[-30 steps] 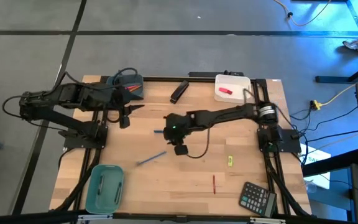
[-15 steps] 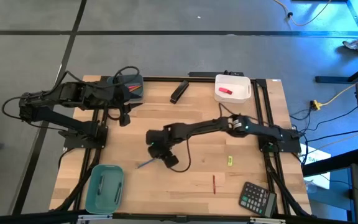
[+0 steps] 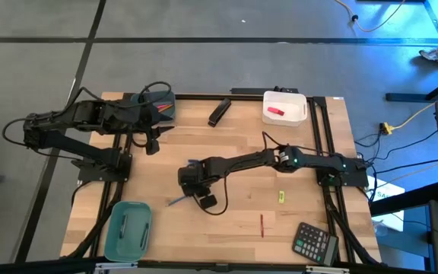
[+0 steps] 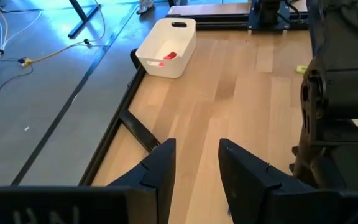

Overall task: Sort crayons/erasers/pens/pencils in bins
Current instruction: Put the blue pencil into the blue bin

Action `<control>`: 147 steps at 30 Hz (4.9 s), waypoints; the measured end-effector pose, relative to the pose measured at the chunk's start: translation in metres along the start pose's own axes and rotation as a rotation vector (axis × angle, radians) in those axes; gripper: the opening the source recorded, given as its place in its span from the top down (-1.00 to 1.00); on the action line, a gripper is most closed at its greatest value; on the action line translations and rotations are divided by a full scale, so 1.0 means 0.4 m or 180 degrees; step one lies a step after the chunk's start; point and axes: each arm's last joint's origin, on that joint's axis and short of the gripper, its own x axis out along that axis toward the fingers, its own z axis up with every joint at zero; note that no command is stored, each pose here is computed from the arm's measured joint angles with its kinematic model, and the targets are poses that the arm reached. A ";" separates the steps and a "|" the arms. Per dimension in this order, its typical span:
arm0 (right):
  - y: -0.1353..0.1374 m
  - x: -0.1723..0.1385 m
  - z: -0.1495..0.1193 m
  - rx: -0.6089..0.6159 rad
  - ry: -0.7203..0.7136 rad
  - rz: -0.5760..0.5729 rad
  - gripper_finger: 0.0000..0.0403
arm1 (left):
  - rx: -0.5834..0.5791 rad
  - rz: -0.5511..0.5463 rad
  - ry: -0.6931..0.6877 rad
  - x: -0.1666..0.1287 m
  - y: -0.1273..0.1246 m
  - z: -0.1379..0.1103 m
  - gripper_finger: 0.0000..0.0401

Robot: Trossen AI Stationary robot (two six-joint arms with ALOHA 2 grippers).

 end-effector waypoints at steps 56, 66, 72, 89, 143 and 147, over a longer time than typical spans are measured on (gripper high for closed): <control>-0.355 -0.531 -0.108 0.1558 -0.2311 -0.0149 0.89 | -0.1540 -0.0365 -0.0898 -0.293 0.107 -0.142 0.44; -0.369 -0.630 -0.055 0.1026 -0.3608 -0.0099 0.89 | -0.1650 -0.0183 -0.0939 -0.281 0.106 -0.132 0.44; -0.370 -0.635 -0.054 0.0821 -0.3675 -0.0080 0.89 | -0.0971 -0.0192 -0.1278 -0.196 0.064 -0.076 0.36; -0.390 -0.638 -0.074 0.0599 -0.3658 0.0114 0.89 | -0.0689 0.0223 -0.1302 -0.107 0.043 -0.025 0.23; -0.408 -0.224 -0.493 0.1950 -0.0361 -0.0366 0.49 | -0.1362 0.0466 -0.0254 0.148 0.090 -0.010 0.25; -0.444 -0.184 -0.471 0.1944 -0.0121 -0.0235 0.49 | -0.1497 0.0426 -0.0203 0.145 0.082 -0.014 0.25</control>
